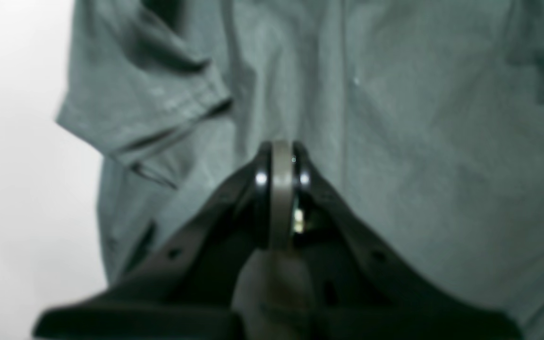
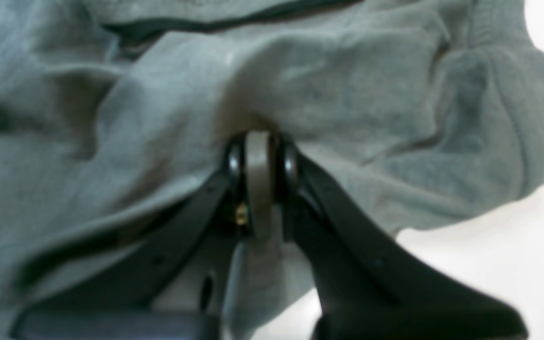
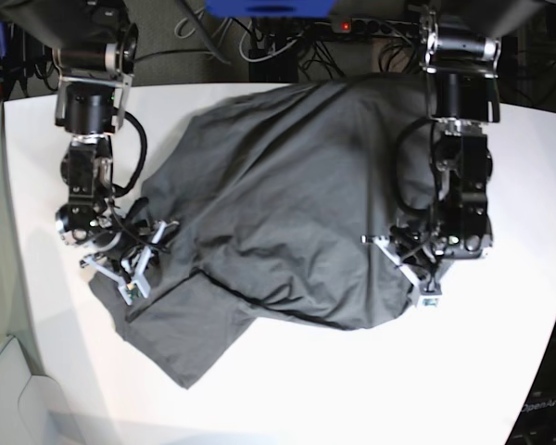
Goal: Layout the t-shirt on the table in an organized manner, then fold the t-shirt properly
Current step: 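Pull the shirt edge with the left gripper away from the right gripper, then shift both grippers inward on the shirt and stretch it flat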
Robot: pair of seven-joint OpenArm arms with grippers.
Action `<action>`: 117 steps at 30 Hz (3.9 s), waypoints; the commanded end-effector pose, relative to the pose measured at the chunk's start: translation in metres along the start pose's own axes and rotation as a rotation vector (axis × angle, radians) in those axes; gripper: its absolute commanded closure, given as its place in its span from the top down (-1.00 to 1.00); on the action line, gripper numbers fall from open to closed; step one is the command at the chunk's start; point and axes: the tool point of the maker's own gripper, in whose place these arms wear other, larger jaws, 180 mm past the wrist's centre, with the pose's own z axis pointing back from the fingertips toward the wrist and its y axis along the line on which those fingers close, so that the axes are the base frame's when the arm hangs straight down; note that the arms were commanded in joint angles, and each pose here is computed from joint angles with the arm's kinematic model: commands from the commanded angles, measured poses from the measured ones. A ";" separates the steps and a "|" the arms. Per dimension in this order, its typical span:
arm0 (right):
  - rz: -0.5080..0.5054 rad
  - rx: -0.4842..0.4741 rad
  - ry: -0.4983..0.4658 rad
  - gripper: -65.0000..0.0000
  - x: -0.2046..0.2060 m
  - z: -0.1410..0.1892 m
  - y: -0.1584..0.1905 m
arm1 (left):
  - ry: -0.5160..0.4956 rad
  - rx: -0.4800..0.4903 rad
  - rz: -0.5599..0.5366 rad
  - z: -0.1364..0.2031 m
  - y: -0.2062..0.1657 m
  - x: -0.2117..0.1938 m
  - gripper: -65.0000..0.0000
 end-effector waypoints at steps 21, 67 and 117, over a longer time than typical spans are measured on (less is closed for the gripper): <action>0.039 -0.050 0.048 -0.93 -0.014 0.008 -0.026 | -0.070 0.140 0.109 -0.036 0.091 0.028 -0.99; 0.290 0.005 -0.121 0.16 0.118 0.012 0.040 | 0.050 0.036 0.051 -0.008 0.021 -0.040 -0.99; 0.183 0.154 -0.147 0.35 0.093 -0.033 0.065 | 0.154 0.183 -0.021 -0.025 0.097 -0.095 -0.99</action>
